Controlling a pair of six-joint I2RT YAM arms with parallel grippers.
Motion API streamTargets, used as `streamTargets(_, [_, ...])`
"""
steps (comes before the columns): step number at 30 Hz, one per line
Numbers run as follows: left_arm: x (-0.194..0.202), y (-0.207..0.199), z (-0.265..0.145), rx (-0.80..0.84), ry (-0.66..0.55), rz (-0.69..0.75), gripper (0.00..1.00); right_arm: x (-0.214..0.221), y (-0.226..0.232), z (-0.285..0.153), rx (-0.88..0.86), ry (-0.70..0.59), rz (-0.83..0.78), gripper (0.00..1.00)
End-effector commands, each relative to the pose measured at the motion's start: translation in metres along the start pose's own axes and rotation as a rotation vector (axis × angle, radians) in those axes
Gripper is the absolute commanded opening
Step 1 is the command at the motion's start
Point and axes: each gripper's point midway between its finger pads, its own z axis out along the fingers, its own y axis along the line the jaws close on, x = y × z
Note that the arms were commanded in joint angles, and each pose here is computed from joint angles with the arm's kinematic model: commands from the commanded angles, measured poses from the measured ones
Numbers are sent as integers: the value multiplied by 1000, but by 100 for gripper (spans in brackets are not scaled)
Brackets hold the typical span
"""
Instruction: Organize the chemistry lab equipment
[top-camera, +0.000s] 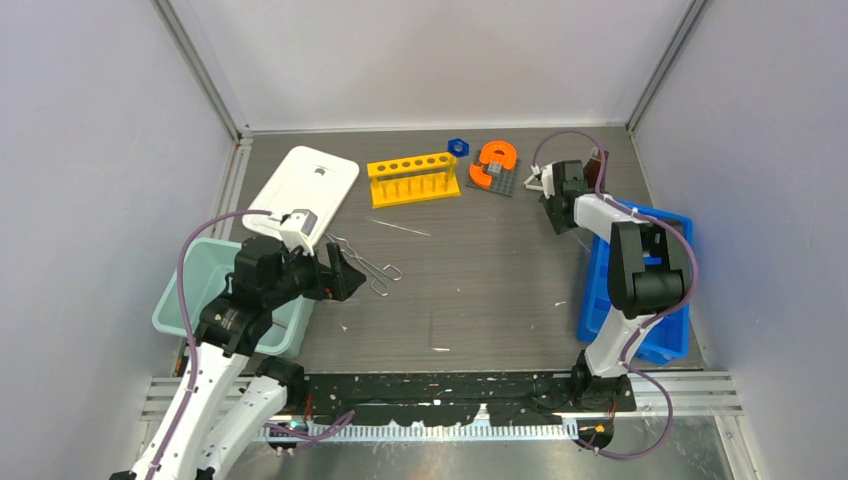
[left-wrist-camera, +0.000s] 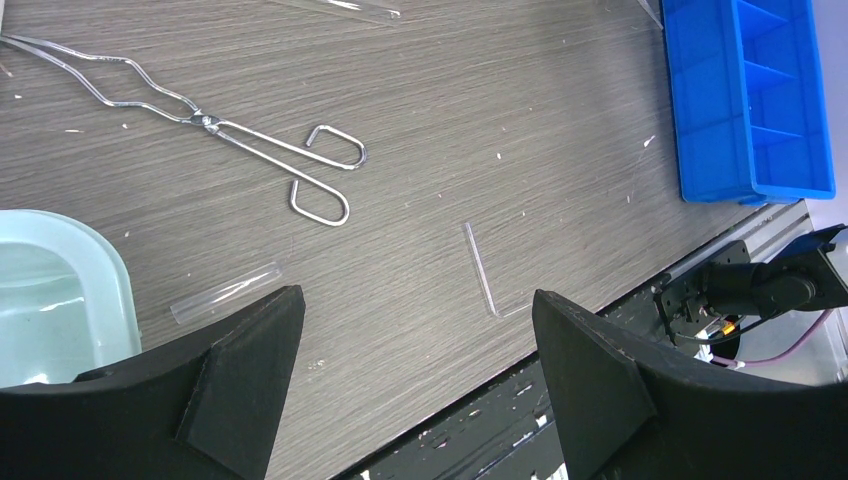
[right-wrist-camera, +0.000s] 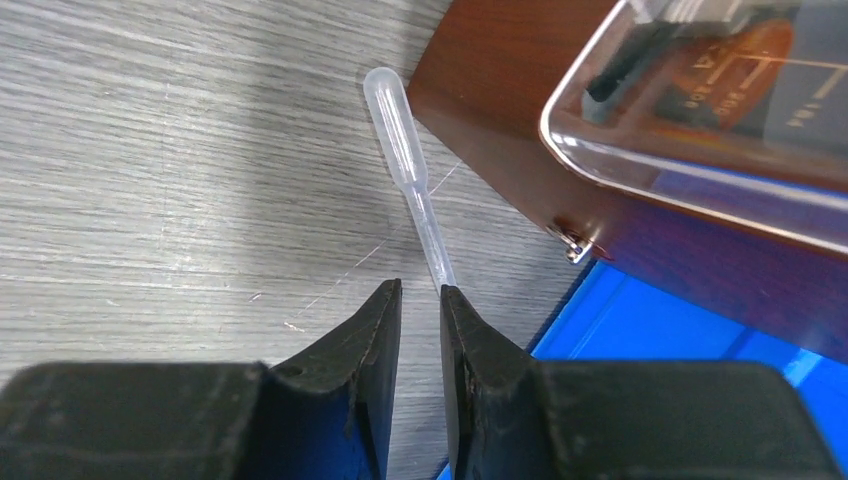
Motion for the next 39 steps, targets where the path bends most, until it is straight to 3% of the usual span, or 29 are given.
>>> streamTargets(1, [-3, -3, 0, 16, -17, 18, 88, -20, -10, 1, 31, -46, -30, 27])
streamTargets(29, [-4, -4, 0, 20, -16, 19, 88, 1, -3, 26, -22, 43, -67, 25])
streamTargets(39, [-4, -3, 0, 18, -15, 19, 88, -4, 16, 10, -155, 38, -111, 3])
